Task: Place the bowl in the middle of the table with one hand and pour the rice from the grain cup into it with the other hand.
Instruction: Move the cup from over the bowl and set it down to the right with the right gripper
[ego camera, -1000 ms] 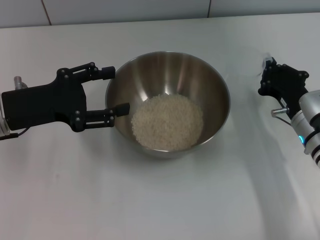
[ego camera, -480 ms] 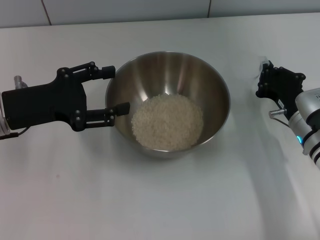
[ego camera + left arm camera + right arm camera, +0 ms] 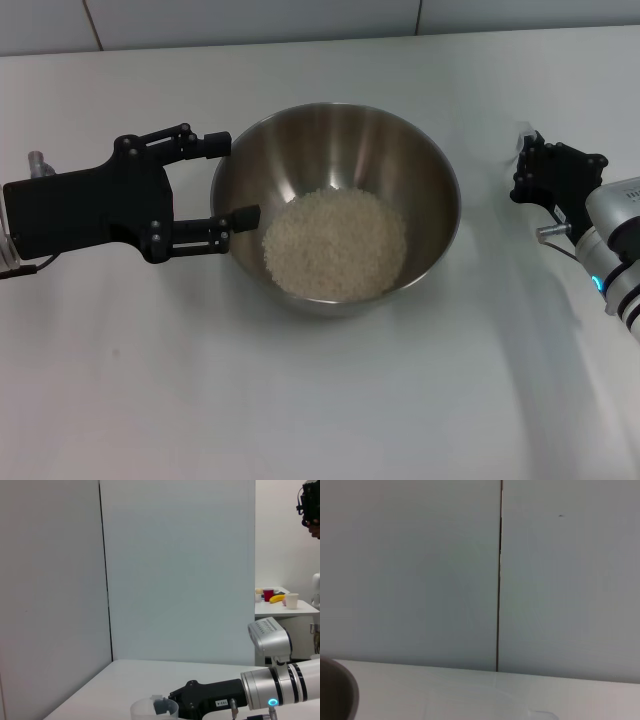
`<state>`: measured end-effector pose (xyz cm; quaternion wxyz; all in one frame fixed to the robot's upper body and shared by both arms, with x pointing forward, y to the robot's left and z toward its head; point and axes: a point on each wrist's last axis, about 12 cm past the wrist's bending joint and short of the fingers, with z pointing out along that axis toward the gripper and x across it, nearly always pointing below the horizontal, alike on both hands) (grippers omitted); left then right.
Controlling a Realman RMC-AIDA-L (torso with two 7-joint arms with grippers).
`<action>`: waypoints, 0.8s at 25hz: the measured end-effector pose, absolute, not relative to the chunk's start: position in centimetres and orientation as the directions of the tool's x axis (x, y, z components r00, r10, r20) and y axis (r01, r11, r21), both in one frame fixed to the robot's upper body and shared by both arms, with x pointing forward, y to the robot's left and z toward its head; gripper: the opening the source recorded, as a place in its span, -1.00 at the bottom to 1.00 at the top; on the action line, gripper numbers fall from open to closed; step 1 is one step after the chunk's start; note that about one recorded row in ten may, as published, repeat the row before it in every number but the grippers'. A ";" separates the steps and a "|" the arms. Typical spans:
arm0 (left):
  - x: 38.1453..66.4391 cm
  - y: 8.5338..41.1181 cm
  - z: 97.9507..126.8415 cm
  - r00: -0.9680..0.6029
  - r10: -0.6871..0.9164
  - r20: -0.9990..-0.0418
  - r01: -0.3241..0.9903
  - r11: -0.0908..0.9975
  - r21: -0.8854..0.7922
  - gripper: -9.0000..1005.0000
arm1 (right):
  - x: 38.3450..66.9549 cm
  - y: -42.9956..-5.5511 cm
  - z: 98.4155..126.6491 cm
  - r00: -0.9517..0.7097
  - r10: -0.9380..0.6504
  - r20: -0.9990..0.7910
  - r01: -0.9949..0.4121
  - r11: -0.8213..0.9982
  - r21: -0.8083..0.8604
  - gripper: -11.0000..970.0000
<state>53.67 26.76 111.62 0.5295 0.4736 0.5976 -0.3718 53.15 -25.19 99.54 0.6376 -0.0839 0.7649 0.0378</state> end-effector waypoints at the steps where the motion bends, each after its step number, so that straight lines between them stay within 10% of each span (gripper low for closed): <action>1: 53.7 26.8 111.6 0.009 0.172 -0.985 0.960 0.275 0.057 0.65 | 53.1 -25.2 99.5 -0.173 -0.080 -0.982 -0.177 0.983 -0.049 -0.79; 14: 53.5 26.9 111.6 0.010 0.175 -0.985 0.959 0.279 0.060 0.65 | 52.4 -25.6 99.9 -0.121 0.000 -0.993 -0.151 0.988 0.019 -0.65; 20: 53.6 26.9 111.7 0.013 0.175 -0.984 0.959 0.277 0.062 0.65 | 52.4 -25.7 99.8 -0.129 -0.001 -0.992 -0.153 0.988 0.019 -0.27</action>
